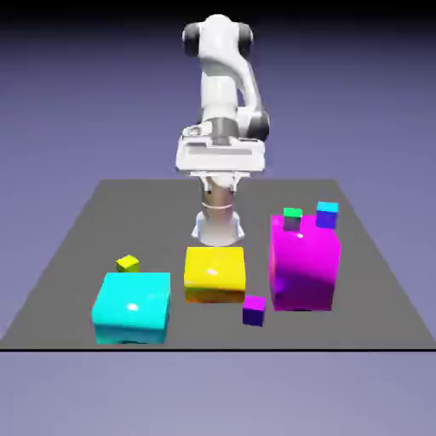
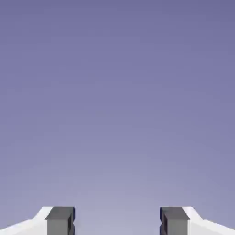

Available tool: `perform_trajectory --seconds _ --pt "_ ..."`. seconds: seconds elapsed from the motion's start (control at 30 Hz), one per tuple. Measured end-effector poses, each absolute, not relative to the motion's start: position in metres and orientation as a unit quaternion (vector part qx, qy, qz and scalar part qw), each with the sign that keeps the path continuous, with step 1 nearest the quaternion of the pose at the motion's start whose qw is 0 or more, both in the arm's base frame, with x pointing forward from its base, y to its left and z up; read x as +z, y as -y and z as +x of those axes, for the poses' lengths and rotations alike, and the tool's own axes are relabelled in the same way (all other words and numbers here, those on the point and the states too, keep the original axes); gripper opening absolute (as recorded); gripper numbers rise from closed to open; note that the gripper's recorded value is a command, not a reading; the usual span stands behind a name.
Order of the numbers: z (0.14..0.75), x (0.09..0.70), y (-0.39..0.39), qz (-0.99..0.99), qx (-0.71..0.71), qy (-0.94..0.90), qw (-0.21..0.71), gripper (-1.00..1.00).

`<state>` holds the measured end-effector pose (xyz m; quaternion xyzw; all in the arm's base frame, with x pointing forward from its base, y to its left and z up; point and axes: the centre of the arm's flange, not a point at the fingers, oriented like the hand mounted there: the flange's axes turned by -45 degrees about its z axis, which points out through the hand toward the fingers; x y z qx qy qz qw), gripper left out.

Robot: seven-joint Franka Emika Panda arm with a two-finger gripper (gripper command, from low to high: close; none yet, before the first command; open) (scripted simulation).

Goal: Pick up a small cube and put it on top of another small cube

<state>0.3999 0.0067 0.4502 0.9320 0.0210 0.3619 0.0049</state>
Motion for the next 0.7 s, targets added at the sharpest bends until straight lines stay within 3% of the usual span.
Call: perform_trajectory --seconds 0.7 --pt "0.515 0.250 -0.056 0.989 -0.122 0.078 -0.022 0.00"
